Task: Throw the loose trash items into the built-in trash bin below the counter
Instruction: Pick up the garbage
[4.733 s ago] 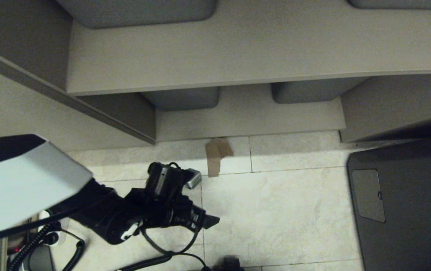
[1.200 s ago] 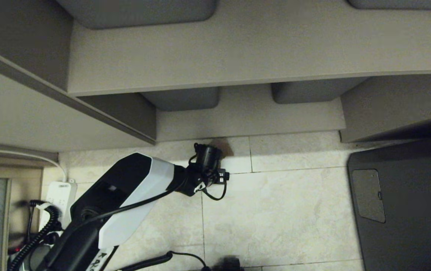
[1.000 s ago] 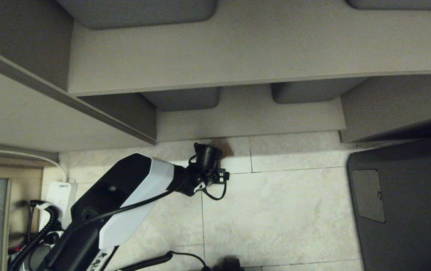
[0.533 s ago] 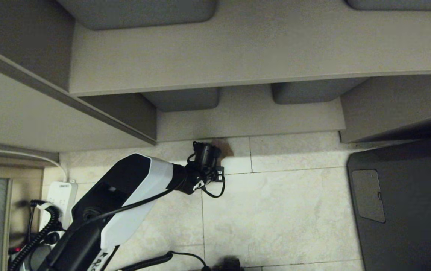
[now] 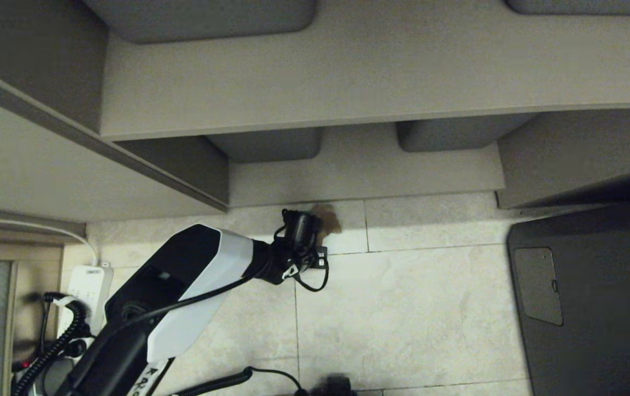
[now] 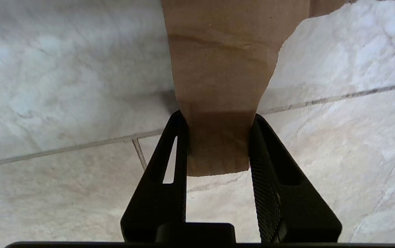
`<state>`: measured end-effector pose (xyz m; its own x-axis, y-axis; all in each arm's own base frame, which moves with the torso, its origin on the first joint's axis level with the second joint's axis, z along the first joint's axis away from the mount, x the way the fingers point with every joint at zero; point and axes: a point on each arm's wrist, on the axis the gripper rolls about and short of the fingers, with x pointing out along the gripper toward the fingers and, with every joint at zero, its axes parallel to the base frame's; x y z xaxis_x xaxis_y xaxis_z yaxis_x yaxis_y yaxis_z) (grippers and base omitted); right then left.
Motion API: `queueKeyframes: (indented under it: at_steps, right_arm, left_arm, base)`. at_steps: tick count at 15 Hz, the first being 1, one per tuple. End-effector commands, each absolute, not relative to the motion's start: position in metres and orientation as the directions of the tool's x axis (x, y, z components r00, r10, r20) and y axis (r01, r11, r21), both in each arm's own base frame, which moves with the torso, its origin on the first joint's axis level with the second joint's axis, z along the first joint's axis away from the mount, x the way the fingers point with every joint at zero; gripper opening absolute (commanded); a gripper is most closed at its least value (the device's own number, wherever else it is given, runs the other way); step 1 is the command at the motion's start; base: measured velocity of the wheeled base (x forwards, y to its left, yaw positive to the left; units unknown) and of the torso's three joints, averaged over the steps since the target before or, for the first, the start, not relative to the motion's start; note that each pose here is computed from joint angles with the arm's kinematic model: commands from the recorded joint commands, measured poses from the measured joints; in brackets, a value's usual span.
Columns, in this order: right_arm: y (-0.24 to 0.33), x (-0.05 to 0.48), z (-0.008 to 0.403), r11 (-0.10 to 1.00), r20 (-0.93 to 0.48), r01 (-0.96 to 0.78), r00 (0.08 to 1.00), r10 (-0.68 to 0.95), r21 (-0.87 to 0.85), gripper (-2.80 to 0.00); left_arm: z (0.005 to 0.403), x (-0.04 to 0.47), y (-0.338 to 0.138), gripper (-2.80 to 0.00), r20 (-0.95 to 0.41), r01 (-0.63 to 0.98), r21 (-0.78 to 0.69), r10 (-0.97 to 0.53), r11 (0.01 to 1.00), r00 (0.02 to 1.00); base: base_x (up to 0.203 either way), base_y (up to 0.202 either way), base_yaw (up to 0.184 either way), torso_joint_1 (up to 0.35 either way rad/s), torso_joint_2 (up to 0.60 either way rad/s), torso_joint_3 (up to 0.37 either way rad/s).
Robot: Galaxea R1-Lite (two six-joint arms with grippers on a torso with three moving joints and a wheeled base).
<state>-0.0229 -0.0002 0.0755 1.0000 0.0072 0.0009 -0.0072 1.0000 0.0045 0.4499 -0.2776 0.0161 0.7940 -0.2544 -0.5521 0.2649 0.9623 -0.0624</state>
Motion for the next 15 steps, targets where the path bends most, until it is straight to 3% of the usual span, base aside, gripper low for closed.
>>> queueKeyframes:
  at_steps: [1, 10, 15]
  right_arm:
    - [0.000, -0.023, 0.075, 1.000, 0.002, -0.008, 1.000, 0.008, 0.005, -2.80]
    - [0.000, -0.023, 0.075, 1.000, 0.002, -0.008, 1.000, 0.008, 0.005, -2.80]
    - [0.000, -0.023, 0.076, 1.000, 0.003, -0.008, 1.000, 0.008, 0.005, -2.80]
  left_arm:
    - [0.020, 0.449, -0.276, -2.80, -0.550, 0.258, -0.061, -0.248, 0.964, 0.797]
    - [0.075, 0.429, -0.239, -2.80, -0.545, 0.216, -0.074, -0.221, 0.974, 0.809]
    - [0.132, 0.361, -0.201, -2.80, -0.563, 0.258, -0.129, -0.285, 0.957, 0.775]
  base:
    - [0.000, 0.000, 0.000, 0.000, 0.00, 0.000]
    - [0.000, 0.000, 0.000, 0.000, 0.00, 0.000]
    - [0.000, 0.000, 0.000, 0.000, 0.00, 0.000]
